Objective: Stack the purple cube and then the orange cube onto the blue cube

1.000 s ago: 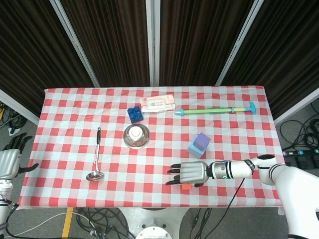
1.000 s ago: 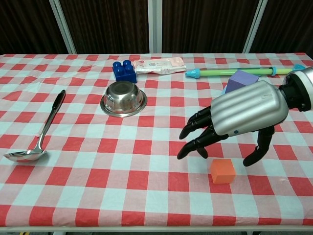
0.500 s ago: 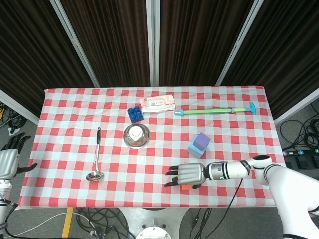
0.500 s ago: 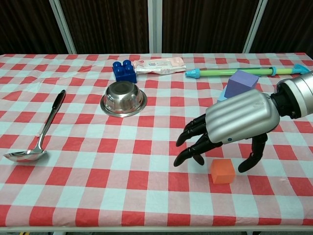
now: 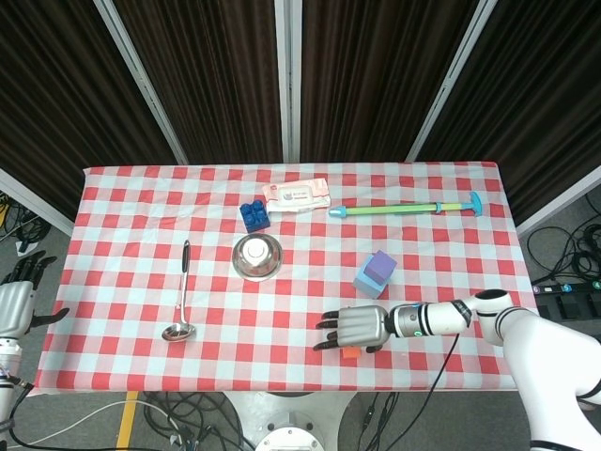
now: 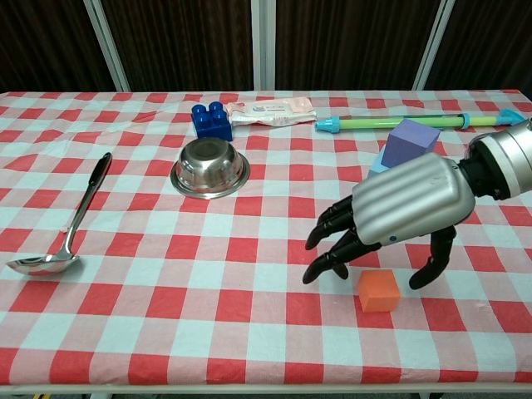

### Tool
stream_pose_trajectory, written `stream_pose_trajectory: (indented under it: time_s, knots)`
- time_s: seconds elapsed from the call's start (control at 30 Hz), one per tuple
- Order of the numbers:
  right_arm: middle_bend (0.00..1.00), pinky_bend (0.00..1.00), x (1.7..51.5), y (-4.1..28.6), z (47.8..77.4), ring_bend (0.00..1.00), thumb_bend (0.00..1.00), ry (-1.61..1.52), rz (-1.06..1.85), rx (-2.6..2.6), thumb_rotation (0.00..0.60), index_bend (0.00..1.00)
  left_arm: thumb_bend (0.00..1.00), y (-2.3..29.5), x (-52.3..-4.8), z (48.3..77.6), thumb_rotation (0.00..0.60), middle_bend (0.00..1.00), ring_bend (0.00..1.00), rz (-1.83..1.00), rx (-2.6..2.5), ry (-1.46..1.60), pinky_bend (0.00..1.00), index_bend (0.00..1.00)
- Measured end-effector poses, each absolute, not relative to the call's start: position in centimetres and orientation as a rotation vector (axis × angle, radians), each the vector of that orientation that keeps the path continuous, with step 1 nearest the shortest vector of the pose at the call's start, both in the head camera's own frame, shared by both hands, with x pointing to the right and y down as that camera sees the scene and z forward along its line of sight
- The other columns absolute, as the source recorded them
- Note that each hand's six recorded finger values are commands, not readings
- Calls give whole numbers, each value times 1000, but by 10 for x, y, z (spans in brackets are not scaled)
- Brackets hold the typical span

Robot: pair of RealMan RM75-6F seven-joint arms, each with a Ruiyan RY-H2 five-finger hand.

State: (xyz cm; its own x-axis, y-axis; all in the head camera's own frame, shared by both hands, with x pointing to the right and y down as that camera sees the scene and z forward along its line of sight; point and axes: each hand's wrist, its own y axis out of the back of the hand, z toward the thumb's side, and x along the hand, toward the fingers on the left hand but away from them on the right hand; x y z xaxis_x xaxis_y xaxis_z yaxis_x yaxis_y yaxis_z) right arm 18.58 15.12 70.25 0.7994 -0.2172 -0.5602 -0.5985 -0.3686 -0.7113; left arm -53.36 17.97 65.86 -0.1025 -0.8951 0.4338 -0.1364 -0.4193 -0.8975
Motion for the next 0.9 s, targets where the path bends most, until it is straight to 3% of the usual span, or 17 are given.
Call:
stream_pose_trajectory:
  time_s: [0.9]
  knots:
    - [361, 110, 183, 159, 713, 58, 196, 632, 477, -1961, 600, 0, 86, 180, -537, 659, 600, 205, 120, -1598, -1548, 1165, 265, 239]
